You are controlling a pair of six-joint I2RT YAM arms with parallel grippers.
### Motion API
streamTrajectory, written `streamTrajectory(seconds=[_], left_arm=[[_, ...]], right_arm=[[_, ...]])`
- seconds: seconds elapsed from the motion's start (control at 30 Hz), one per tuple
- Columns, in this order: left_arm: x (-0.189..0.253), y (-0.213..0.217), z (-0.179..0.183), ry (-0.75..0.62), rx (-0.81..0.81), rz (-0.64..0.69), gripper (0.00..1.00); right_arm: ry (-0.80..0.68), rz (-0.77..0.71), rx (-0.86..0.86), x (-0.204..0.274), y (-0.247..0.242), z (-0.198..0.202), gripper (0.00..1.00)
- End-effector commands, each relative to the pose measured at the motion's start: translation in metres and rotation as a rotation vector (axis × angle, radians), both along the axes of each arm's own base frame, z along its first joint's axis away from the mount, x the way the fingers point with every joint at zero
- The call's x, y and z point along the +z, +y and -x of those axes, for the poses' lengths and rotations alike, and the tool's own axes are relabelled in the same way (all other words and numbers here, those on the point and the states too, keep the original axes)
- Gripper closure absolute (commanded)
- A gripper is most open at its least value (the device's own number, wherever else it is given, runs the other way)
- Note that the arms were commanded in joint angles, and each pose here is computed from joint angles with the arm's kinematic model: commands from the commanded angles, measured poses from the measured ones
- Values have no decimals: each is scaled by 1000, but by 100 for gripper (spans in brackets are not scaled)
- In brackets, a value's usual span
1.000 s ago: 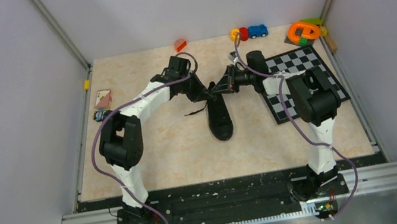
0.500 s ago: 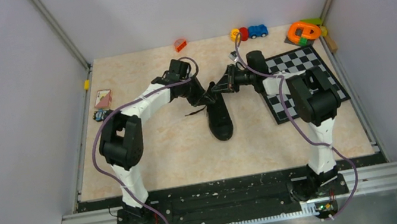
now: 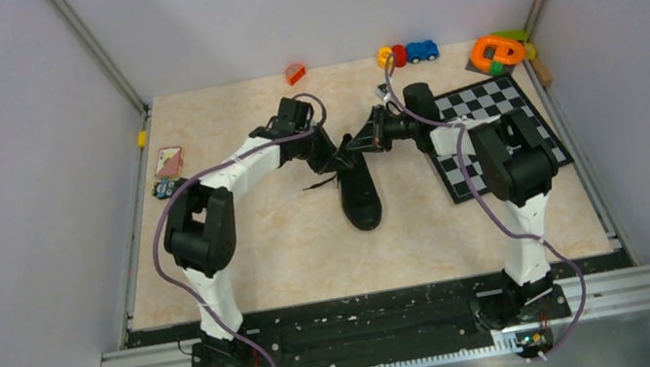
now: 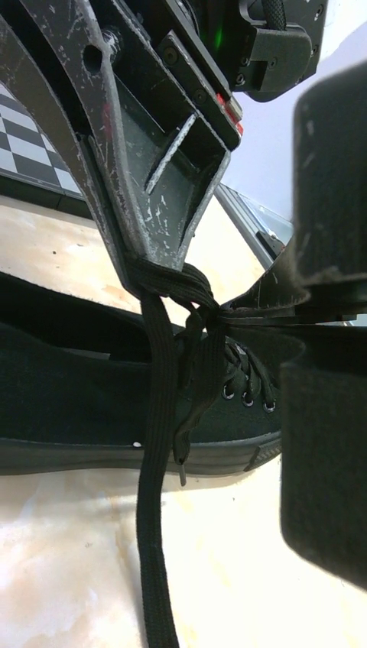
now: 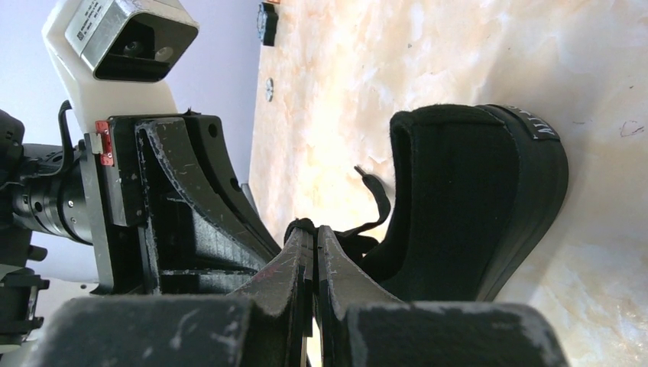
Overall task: Tie the shoes
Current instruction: Tie the shoelace on the shoe.
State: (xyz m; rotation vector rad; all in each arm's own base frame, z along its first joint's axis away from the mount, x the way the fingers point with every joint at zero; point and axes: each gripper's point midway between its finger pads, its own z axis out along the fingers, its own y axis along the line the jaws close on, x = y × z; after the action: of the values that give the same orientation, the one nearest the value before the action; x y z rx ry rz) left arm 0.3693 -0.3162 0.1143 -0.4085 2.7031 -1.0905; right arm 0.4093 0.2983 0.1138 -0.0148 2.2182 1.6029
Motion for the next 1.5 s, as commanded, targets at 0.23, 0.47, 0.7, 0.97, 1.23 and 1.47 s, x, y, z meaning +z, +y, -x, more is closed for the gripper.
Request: streamTrajectory(seconds=[0.23,0.47,0.7,0.97,1.23,1.47], left_arm=[[-6,-11,-22,-46,1,33,100],[-9,-15,-28,-51,10,75,100],[-4,-5,-20,-51,8,72,100],[-3,25,16,-28,-23,-10,71],[17,41,28,-99,-80,-60,53],[16,78,-3,-62,98,44,45]], right_arm=[[-101,-41,-6,54,15,3,100],[-47,31,-56,42,21,7,100],[-33,66,-103,36,16,4,100],[-35,67,-105,36,16,1,100],[-37,70,-104,36,14,1,100],[-55,66,-99,39,13,2,100]])
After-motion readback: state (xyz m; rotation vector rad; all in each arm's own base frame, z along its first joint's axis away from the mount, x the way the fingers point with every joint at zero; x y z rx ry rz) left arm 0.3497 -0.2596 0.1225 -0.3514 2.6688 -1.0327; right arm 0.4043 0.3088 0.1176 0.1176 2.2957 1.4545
